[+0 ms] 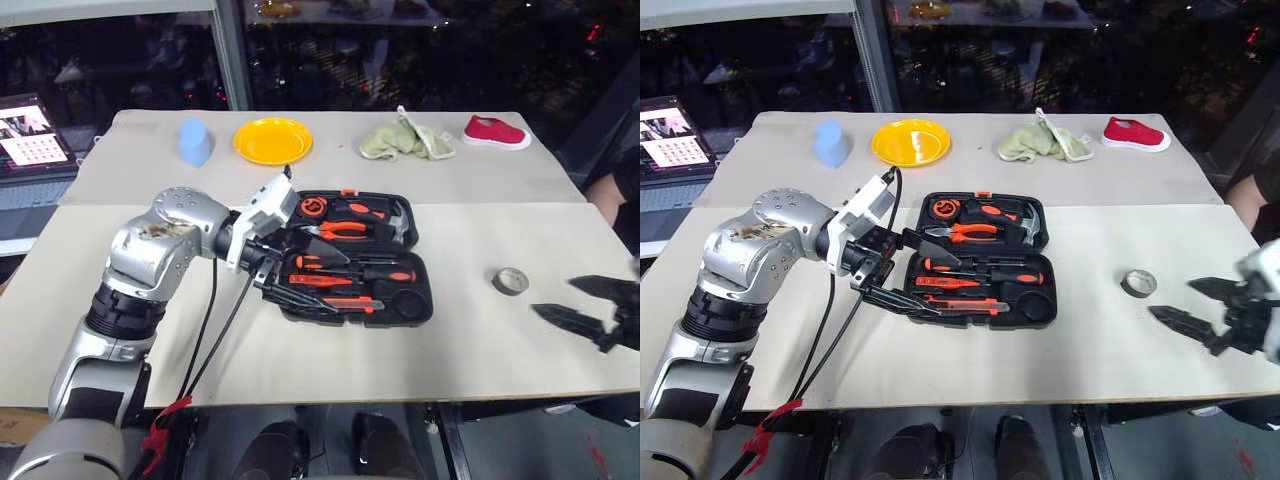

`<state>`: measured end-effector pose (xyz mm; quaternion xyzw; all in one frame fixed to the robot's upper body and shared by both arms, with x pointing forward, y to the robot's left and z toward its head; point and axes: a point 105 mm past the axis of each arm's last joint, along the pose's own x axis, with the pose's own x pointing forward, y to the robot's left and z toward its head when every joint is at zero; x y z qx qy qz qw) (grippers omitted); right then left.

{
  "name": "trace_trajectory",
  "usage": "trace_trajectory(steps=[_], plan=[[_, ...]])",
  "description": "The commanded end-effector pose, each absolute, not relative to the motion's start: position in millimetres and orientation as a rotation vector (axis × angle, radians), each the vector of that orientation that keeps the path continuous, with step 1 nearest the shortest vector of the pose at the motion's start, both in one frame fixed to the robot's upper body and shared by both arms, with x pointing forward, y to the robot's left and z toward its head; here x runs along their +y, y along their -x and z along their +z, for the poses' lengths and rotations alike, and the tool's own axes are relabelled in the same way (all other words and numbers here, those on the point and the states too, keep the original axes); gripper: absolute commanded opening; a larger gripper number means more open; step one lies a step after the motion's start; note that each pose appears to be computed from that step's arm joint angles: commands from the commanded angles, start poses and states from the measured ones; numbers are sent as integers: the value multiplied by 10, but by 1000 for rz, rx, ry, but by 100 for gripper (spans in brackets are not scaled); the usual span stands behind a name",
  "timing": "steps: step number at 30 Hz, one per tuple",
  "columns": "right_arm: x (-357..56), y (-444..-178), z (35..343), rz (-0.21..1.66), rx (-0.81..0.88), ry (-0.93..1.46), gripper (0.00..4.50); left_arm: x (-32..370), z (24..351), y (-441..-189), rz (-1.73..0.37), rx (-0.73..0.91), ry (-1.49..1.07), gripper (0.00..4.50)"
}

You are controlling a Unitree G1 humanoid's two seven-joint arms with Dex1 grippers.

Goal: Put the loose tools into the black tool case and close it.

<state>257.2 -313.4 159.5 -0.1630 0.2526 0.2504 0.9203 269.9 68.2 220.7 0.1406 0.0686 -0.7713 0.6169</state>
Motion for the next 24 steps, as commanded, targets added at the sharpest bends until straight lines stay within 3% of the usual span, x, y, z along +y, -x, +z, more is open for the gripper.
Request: trace_trajectory(steps=[1, 13, 17, 24], plan=[[-3240, -2766, 1469, 481, 594, 436, 450, 685, 2297, -2636, -1771, 112, -355, 446], [-3170, -3079, 1206, 516, 667, 461, 450, 685, 2305, -2629, -1712, 90, -354, 446], [-3155, -3105, 1170, 525, 655, 411, 349, 671, 2301, -2623, -1708, 85, -359, 450], [-3195, -3090, 1193, 498, 604, 410, 107, 651, 2304, -2636, -1712, 79, -373, 450]])
